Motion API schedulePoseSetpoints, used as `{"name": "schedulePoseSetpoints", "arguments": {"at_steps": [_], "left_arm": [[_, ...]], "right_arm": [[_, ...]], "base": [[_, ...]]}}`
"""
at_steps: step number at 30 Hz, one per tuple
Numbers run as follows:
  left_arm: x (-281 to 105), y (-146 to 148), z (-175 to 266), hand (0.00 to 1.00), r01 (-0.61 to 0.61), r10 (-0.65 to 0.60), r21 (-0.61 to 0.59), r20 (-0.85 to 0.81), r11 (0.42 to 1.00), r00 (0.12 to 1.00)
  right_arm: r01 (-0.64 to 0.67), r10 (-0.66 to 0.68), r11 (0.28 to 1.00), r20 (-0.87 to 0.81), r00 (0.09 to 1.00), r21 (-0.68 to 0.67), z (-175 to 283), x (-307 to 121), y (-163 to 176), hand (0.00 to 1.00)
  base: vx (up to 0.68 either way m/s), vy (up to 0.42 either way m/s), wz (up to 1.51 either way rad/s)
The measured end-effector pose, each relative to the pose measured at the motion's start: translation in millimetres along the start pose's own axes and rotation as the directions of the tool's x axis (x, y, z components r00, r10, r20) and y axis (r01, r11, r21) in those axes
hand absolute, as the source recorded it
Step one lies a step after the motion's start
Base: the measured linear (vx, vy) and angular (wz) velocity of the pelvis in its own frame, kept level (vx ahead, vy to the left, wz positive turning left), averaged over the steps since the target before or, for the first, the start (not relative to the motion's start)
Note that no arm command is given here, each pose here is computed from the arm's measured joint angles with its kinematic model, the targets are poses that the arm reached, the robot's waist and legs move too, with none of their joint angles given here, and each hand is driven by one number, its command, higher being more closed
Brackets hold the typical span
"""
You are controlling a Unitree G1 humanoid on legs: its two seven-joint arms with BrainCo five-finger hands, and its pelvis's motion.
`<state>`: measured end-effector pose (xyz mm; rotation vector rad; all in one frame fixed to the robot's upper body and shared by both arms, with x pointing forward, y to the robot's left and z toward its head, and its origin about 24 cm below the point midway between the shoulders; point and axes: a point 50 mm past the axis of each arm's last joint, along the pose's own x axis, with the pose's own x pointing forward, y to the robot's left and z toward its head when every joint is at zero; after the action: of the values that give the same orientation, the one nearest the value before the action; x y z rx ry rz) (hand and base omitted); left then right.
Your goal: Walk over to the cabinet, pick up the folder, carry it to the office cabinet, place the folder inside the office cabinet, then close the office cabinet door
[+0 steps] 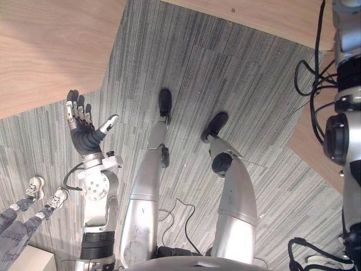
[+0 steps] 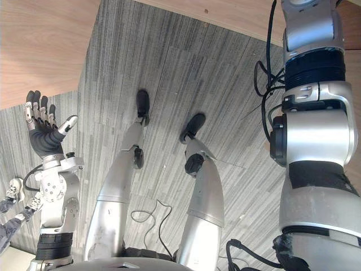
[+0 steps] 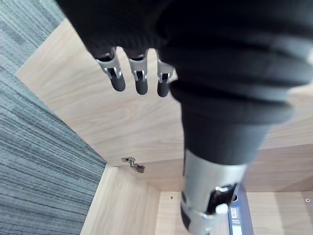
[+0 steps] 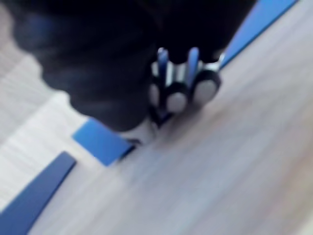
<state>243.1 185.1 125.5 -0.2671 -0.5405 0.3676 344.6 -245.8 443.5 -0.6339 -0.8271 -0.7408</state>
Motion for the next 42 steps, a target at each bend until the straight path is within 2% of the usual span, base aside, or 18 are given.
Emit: {"name": "schedulePoseSetpoints", "arguments": {"at_steps": [23,29,38,42], "left_arm": [[-2,9,-11,0.00,-0.046,0.047,0.022,-0.056,0.999,0.997],[2,21,-8,0.00,-0.100,0.101,0.042,-0.039,0.994,0.994],[13,19,-17,0.00,-0.131,0.133,0.043,-0.068,0.990,0.989],[16,28,-18,0.00,-0.189,0.192,0.051,-0.064,0.981,0.979]], "right_arm": [[0.037,-0.036,0.999,-0.025,0.999,0.033,9,13,-14,1.00],[0.080,-0.076,0.994,-0.070,0.995,0.070,4,16,-24,1.00],[0.134,-0.124,0.986,-0.099,0.987,0.098,1,18,-34,1.00],[0.144,-0.133,0.983,-0.101,0.986,0.110,2,18,-34,1.00]], "base": [[-0.02,-0.069,0.01],[-0.03,-0.076,-0.06],[-0.03,-0.066,-0.11],[-0.03,-0.059,-0.13]]}}
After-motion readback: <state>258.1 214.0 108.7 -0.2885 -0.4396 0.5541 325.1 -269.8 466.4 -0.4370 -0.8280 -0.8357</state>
